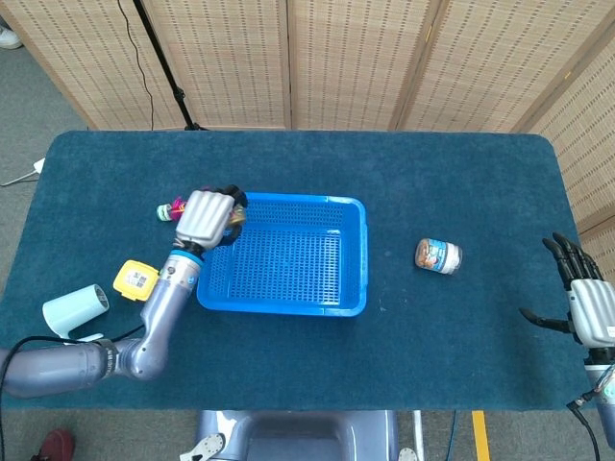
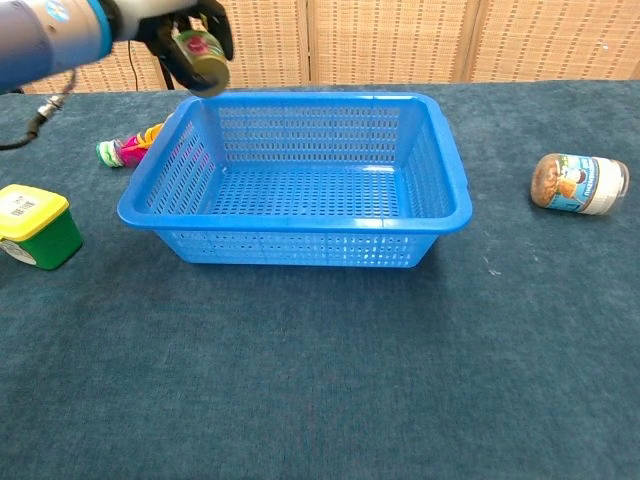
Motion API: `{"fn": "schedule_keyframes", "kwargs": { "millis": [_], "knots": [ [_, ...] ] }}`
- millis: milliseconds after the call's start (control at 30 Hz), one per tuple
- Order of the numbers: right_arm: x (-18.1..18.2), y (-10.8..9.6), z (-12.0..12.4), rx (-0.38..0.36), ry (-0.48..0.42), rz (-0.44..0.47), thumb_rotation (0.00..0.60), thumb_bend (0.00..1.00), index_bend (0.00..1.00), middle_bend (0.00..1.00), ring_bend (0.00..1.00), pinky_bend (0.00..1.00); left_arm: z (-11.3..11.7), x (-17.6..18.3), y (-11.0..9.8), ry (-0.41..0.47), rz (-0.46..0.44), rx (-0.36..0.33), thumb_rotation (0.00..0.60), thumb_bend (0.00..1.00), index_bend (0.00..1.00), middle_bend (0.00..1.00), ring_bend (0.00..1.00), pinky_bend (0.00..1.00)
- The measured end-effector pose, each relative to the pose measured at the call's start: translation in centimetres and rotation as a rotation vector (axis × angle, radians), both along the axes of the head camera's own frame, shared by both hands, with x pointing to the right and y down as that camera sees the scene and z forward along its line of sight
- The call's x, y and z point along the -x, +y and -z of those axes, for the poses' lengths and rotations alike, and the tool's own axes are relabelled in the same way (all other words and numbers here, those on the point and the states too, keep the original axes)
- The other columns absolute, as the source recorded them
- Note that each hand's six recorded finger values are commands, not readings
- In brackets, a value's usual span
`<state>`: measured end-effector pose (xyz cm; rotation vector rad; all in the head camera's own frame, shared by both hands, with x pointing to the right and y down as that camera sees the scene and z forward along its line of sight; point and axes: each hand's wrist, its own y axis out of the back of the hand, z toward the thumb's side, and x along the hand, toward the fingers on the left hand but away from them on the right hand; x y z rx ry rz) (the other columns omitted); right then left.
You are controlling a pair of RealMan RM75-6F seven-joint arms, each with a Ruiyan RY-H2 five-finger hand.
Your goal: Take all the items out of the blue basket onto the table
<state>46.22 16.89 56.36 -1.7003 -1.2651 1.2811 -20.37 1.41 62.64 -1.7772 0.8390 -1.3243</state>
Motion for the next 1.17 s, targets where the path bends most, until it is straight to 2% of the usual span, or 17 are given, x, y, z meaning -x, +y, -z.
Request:
{"fn": "schedule_keyframes", "kwargs": {
  "millis": [167, 333, 400, 467, 533, 600, 633, 767, 967, 1100, 1167],
  "knots": [
    [0.3, 0.1, 0.1, 0.002, -0.004, 0.008, 0.600, 0.00, 0.04, 0.03, 0.00, 0.10, 0.7, 6.4, -0.7, -0.016, 0.126, 0.002, 0.600, 0.55, 0.49, 0.33, 0.40, 0.57],
    [0.7, 0.2, -0.1, 0.009, -0.007, 0.019, 0.600, 0.00, 0.04, 0.04, 0.00, 0.10, -1.3, 11.0, -0.1, -0.057, 0.198, 0.050, 0.600, 0.55, 0.49, 0.33, 0.37, 0.57],
    [0.8, 0.2, -0.1, 0.009, -0.006, 0.023, 0.600, 0.00, 0.04, 0.04, 0.00, 0.10, -2.5, 12.5, 0.3, -0.069, 0.219, 0.078, 0.600, 0.54, 0.47, 0.31, 0.32, 0.54],
    [0.9, 0.3, -0.1, 0.011, -0.006, 0.027, 0.600, 0.00, 0.04, 0.04, 0.00, 0.10, -3.8, 13.4, 0.9, -0.074, 0.234, 0.108, 0.600, 0.52, 0.40, 0.21, 0.21, 0.45],
    [1.0, 0.4, -0.1, 0.012, -0.005, 0.030, 0.600, 0.00, 0.04, 0.04, 0.00, 0.10, -5.2, 14.2, 1.8, -0.075, 0.245, 0.145, 0.600, 0.46, 0.19, 0.05, 0.05, 0.33],
    [1.1, 0.4, -0.2, 0.013, -0.002, 0.032, 0.600, 0.00, 0.04, 0.03, 0.00, 0.10, -6.4, 14.5, 2.7, -0.067, 0.249, 0.178, 0.600, 0.37, 0.04, 0.00, 0.00, 0.23],
    [1.1, 0.4, -0.2, 0.014, -0.002, 0.033, 0.600, 0.00, 0.04, 0.03, 0.00, 0.10, -6.6, 14.6, 3.0, -0.060, 0.250, 0.186, 0.600, 0.32, 0.00, 0.00, 0.00, 0.18],
    [1.3, 0.5, -0.1, 0.017, -0.002, 0.038, 0.600, 0.00, 0.04, 0.03, 0.00, 0.10, -7.2, 14.7, 3.6, -0.010, 0.256, 0.207, 0.600, 0.22, 0.00, 0.00, 0.00, 0.09],
    [1.4, 0.6, 0.3, 0.006, -0.010, 0.043, 0.600, 0.00, 0.04, 0.03, 0.00, 0.10, -5.9, 14.8, 4.0, 0.074, 0.235, 0.179, 0.600, 0.20, 0.00, 0.00, 0.00, 0.01],
    [1.5, 0.6, 0.9, -0.011, -0.016, 0.046, 0.600, 0.00, 0.04, 0.03, 0.00, 0.09, -3.2, 15.5, 4.9, 0.119, 0.210, 0.121, 0.600, 0.20, 0.00, 0.00, 0.00, 0.00],
    [1.5, 0.7, 1.2, -0.021, -0.014, 0.048, 0.600, 0.00, 0.03, 0.02, 0.00, 0.05, -2.0, 16.2, 5.9, 0.126, 0.208, 0.101, 0.600, 0.20, 0.00, 0.00, 0.00, 0.00]
  ]
}}
